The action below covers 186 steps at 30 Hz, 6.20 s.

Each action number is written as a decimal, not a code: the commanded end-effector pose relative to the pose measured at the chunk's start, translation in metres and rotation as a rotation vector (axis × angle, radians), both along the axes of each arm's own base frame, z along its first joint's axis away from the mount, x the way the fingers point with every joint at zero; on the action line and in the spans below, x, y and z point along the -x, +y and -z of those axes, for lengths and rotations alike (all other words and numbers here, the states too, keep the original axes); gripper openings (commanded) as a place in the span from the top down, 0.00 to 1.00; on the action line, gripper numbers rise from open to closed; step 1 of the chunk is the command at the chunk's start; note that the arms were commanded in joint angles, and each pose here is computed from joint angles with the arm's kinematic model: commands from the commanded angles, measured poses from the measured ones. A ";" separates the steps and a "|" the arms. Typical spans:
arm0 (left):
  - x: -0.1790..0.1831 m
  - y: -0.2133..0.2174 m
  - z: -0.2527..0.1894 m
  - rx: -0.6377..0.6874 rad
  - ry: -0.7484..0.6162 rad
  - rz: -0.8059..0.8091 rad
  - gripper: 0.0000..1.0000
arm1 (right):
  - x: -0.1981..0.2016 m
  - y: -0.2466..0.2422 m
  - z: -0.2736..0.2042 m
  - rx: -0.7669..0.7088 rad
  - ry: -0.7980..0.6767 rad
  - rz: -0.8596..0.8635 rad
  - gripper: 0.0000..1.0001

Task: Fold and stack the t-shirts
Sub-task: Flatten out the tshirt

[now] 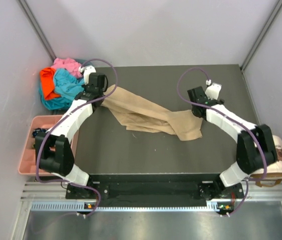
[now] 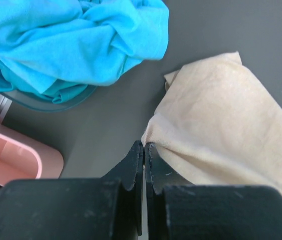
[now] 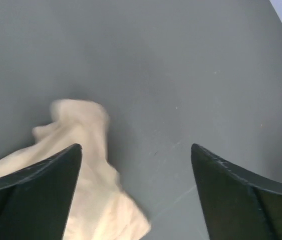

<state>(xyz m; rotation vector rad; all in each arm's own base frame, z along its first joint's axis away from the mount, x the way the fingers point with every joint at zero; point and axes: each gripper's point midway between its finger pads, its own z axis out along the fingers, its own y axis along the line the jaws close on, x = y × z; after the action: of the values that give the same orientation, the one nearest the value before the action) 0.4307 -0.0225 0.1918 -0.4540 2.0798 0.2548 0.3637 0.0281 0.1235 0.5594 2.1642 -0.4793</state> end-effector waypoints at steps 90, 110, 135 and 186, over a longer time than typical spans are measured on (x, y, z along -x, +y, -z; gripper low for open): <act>0.016 0.016 -0.021 -0.020 -0.089 -0.053 1.00 | 0.065 0.033 0.109 -0.364 0.270 -0.199 1.00; 0.061 0.016 -0.140 0.045 -0.305 0.026 1.00 | 0.050 0.027 -0.182 -0.320 -0.401 -0.405 1.00; -0.021 -0.002 -0.188 0.054 -0.492 0.038 1.00 | 0.015 -0.003 -0.327 -0.171 -0.718 -0.284 1.00; -0.088 -0.012 -0.366 0.196 -0.928 0.206 1.00 | -0.068 0.022 -0.526 0.026 -1.205 -0.533 1.00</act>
<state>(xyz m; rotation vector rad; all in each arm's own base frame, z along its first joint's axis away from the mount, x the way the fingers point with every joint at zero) 0.6088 -0.0418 0.4380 -0.3823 1.5036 -0.1379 0.5338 0.0584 0.5340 0.1594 1.3953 0.0364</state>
